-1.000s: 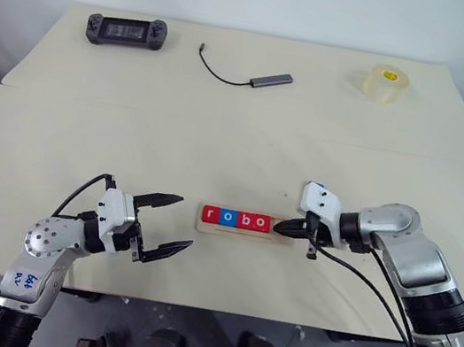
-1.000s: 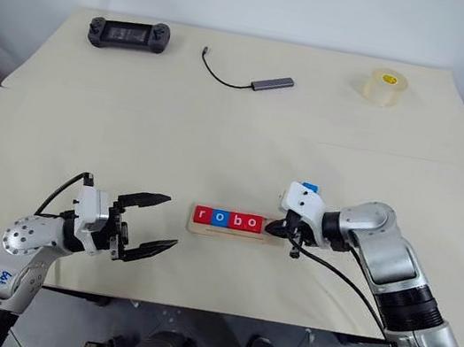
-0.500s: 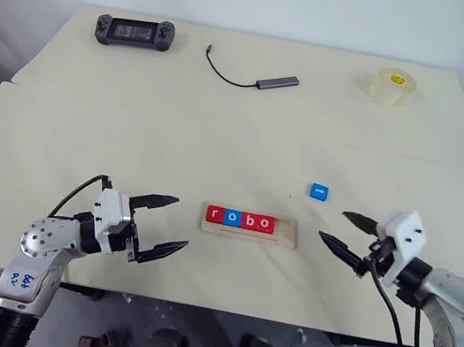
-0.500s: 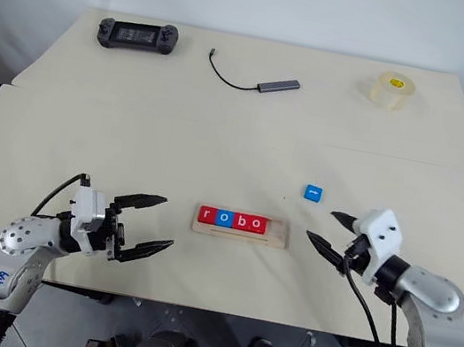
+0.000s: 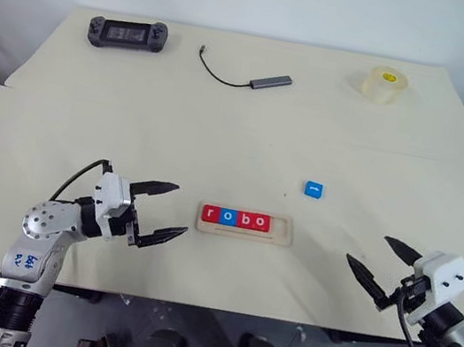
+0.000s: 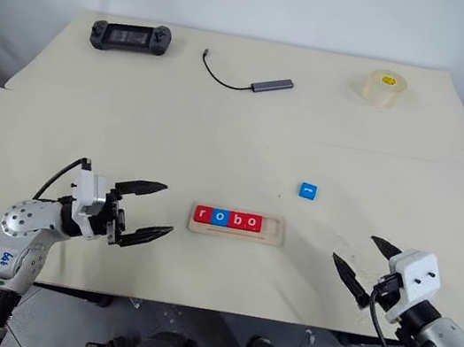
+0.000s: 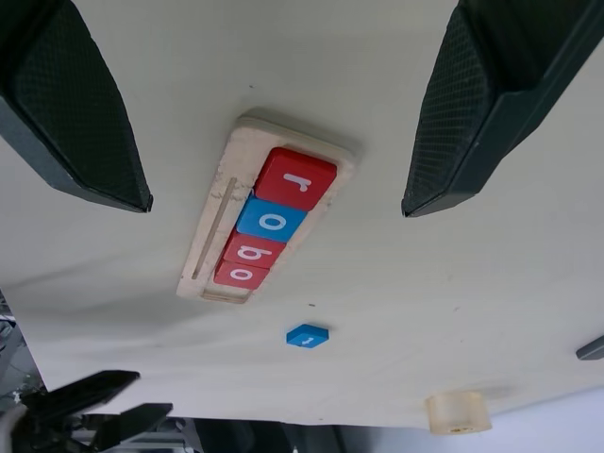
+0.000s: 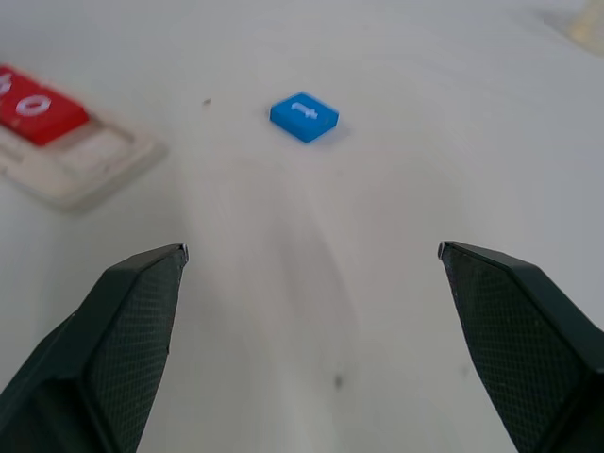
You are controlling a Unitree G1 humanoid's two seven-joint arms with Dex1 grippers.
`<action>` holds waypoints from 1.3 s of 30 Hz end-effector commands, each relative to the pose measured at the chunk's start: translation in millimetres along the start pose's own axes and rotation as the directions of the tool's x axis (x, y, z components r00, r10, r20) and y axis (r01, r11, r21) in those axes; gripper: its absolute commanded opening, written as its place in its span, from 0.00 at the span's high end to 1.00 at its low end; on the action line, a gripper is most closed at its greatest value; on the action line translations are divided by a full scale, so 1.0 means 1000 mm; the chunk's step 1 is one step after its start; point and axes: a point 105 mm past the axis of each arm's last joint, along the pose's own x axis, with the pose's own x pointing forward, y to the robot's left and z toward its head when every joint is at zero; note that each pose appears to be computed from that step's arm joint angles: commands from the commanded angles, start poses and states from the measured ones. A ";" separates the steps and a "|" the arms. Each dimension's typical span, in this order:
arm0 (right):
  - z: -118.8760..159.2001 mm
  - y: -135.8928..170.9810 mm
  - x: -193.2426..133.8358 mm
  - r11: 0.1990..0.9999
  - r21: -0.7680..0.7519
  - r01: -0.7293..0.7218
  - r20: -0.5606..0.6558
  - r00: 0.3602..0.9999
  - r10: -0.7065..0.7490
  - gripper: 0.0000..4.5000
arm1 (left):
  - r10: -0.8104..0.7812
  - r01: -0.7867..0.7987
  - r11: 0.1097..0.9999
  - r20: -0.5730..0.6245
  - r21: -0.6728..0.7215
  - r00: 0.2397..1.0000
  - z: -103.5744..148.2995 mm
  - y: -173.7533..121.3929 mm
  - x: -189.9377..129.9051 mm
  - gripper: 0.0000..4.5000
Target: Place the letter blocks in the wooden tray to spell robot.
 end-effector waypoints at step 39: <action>0.003 0.012 0.133 0.918 0.196 0.346 -0.277 0.917 -0.287 0.68 | 0.032 -0.033 0.999 0.021 0.028 0.999 0.007 -0.008 0.000 0.00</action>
